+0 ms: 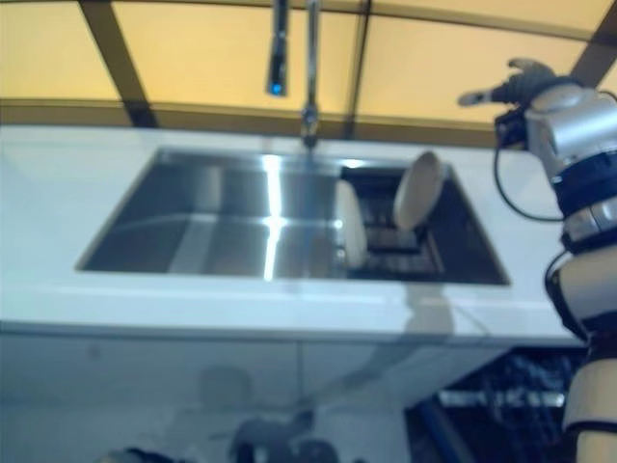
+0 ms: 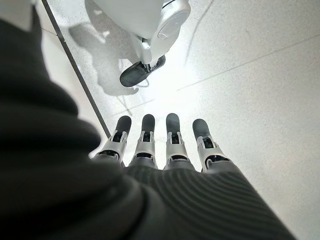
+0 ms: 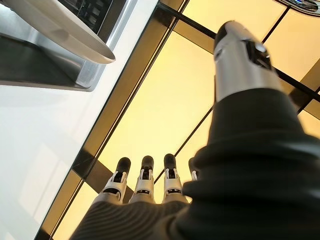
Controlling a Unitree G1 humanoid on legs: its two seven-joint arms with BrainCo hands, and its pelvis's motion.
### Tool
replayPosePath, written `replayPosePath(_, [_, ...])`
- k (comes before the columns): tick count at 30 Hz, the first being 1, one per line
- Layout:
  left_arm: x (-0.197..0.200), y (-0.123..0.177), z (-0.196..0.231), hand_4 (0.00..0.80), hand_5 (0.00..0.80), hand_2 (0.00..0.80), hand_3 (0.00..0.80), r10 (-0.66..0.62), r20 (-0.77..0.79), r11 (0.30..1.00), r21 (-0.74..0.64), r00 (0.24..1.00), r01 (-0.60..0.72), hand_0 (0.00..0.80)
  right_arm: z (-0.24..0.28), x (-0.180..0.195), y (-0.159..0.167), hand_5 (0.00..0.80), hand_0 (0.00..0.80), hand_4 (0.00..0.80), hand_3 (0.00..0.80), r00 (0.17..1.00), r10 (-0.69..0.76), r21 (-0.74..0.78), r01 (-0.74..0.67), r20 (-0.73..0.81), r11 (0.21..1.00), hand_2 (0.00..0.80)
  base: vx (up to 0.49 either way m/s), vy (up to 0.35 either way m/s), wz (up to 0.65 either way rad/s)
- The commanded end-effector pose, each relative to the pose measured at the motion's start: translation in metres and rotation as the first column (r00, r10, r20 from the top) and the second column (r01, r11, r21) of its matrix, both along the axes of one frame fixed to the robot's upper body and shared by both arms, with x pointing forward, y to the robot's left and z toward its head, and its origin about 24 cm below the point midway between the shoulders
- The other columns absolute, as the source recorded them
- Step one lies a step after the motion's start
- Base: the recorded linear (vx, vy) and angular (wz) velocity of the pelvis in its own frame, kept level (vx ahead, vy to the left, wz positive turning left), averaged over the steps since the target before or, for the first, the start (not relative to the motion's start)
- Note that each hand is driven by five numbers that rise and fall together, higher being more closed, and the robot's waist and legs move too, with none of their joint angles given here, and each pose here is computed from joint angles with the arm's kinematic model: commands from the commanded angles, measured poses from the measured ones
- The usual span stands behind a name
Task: Take plates into dishwasher
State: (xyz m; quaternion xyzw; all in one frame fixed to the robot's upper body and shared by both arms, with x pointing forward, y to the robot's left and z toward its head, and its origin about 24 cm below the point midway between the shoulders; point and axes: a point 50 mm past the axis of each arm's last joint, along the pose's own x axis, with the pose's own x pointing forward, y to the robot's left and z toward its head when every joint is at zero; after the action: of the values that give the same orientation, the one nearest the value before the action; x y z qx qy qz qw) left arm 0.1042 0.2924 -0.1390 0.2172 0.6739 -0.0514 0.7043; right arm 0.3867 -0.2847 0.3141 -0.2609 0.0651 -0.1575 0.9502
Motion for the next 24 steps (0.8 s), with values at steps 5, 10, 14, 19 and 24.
replayPosePath(5, [0.013, 0.012, 0.009, 0.0, 0.0, 0.0, 0.0, -0.044, 0.0, 0.996, 0.078, 0.999, 0.044, 0.0, 0.051, -0.011, 0.005, 0.0, 0.0, 0.0, 0.0, 0.993, -0.001, -0.071, 0.01, 0.121, 0.997, 0.0, 0.017, 0.004, 0.0])
replayPosePath(10, [0.019, 0.014, 0.011, 0.0, 0.0, 0.0, 0.0, -0.05, 0.016, 0.996, 0.08, 0.999, 0.048, 0.0, 0.047, -0.007, 0.011, 0.0, 0.0, 0.0, 0.0, 0.993, 0.001, -0.068, 0.007, 0.118, 0.998, 0.0, 0.0, 0.0, 0.0])
replayPosePath(14, [0.023, 0.013, 0.012, 0.0, 0.0, 0.0, 0.0, -0.052, 0.033, 0.995, 0.085, 0.998, 0.049, 0.0, 0.046, -0.006, 0.014, 0.0, 0.0, 0.0, 0.0, 0.993, 0.004, -0.067, 0.004, 0.117, 0.998, 0.0, 0.0, 0.0, 0.0])
replayPosePath(19, [0.03, 0.013, 0.014, 0.0, 0.0, 0.0, 0.0, -0.053, 0.057, 0.995, 0.088, 0.997, 0.047, 0.0, 0.044, -0.005, 0.016, 0.0, 0.0, 0.0, 0.0, 0.993, 0.005, -0.063, 0.002, 0.121, 0.998, 0.0, -0.006, 0.0, 0.0])
replayPosePath(24, [0.036, 0.011, 0.016, 0.0, 0.0, 0.0, 0.0, -0.052, 0.069, 0.995, 0.087, 0.996, 0.046, 0.0, 0.042, -0.004, 0.019, 0.0, 0.0, 0.0, 0.0, 0.993, 0.013, -0.057, -0.006, 0.121, 0.998, 0.0, 0.0, 0.0, 0.0])
